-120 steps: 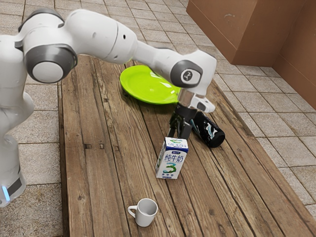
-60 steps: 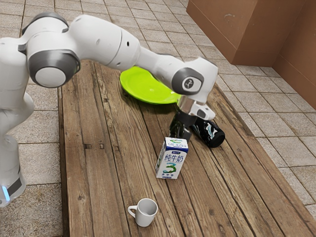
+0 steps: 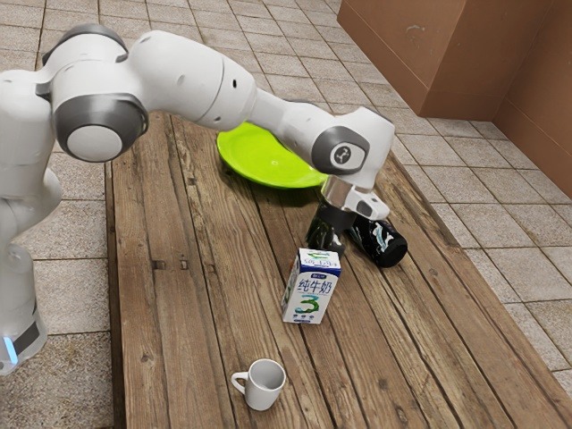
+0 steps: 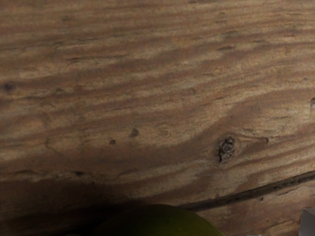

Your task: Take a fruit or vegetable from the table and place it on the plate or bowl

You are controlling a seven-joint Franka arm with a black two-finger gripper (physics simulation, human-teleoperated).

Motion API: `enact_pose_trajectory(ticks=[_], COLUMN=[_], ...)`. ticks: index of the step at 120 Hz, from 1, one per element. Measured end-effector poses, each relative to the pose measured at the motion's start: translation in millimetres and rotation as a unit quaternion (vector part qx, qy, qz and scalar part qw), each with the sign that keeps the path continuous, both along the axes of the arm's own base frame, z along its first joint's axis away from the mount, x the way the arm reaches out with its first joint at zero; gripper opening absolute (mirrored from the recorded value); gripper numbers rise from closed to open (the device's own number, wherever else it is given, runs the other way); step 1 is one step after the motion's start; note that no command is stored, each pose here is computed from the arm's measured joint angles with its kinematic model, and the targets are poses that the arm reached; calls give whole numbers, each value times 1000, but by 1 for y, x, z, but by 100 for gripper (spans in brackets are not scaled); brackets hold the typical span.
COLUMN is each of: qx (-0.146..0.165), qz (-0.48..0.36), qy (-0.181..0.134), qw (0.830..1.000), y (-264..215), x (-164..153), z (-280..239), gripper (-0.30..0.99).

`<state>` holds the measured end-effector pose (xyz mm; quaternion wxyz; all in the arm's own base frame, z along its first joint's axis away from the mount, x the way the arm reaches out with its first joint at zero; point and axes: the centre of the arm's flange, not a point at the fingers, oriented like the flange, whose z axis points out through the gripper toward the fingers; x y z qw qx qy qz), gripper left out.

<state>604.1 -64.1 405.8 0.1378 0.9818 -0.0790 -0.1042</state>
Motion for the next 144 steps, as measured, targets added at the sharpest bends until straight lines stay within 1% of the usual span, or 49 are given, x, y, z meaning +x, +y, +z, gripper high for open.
enact_pose_trajectory(ticks=[6, 26, 46, 54, 67, 79, 85, 90, 101, 109, 116, 121, 127, 134, 144], qx=[2, 4, 1, 0, 7, 17, 23, 30, 43, 57, 79, 95, 110, 121, 121], qz=[0, 3, 8, 14, 31, 47, 63, 90, 156, 209, 252, 287, 318, 334, 347], qy=[1, 0, -12, -36, -89, -120, -134, -146, -149, -154, -145, -138, -130, -116, -82], qw=[1000, 1000, 1000, 999, 996, 992, 989, 985, 976, 964, 954, 943, 933, 928, 926], y=[0, 2, 9, 20, 50, 76, 100, 137, 221, 285, 332, 365, 390, 402, 409], x=[0, 1, 3, 10, 19, 19, 16, 11, -10, -35, -60, -82, -102, -111, -111], z=[-1, 0, 16, 48, 125, 179, 205, 227, 247, 265, 272, 277, 282, 278, 251], gripper=[32, 33, 32, 31, 32, 32, 32, 32, 32, 32, 32, 32, 32, 33, 32])
